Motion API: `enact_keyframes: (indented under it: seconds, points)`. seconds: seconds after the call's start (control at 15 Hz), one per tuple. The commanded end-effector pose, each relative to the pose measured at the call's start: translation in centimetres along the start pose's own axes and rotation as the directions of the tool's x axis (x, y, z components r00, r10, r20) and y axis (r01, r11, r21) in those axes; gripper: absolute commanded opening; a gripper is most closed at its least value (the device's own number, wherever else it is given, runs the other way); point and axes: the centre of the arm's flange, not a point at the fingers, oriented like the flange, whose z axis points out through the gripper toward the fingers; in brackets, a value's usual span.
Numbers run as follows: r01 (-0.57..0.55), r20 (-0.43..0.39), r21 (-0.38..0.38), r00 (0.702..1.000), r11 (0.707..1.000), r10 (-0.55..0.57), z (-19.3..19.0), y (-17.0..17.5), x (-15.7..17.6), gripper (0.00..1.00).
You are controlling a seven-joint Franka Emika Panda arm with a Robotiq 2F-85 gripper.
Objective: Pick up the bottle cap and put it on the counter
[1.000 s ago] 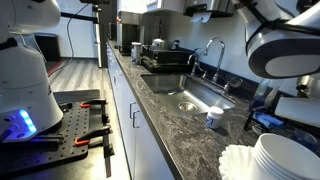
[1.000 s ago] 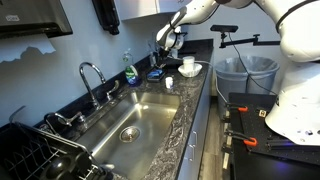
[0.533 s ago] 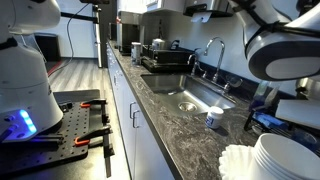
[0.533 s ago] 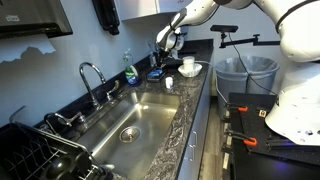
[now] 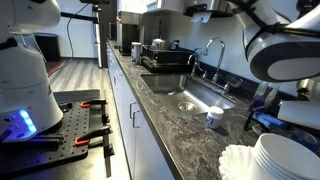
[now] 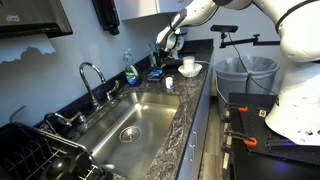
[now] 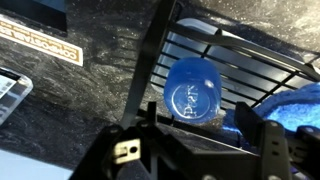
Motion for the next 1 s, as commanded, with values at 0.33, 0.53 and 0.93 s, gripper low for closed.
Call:
enact_keyframes:
  seconds: [0.33, 0.53, 0.93]
  points:
    - [0.013, 0.013, 0.024, 1.0, 1.0, -0.014, 1.6, 0.4, 0.4, 0.76]
    - [0.01, 0.015, 0.029, 1.0, 1.0, -0.01, 2.1, 0.5, 0.3, 0.77]
    - [0.009, 0.017, 0.036, 1.0, 0.999, -0.01, 2.9, 0.5, 0.8, 0.71]
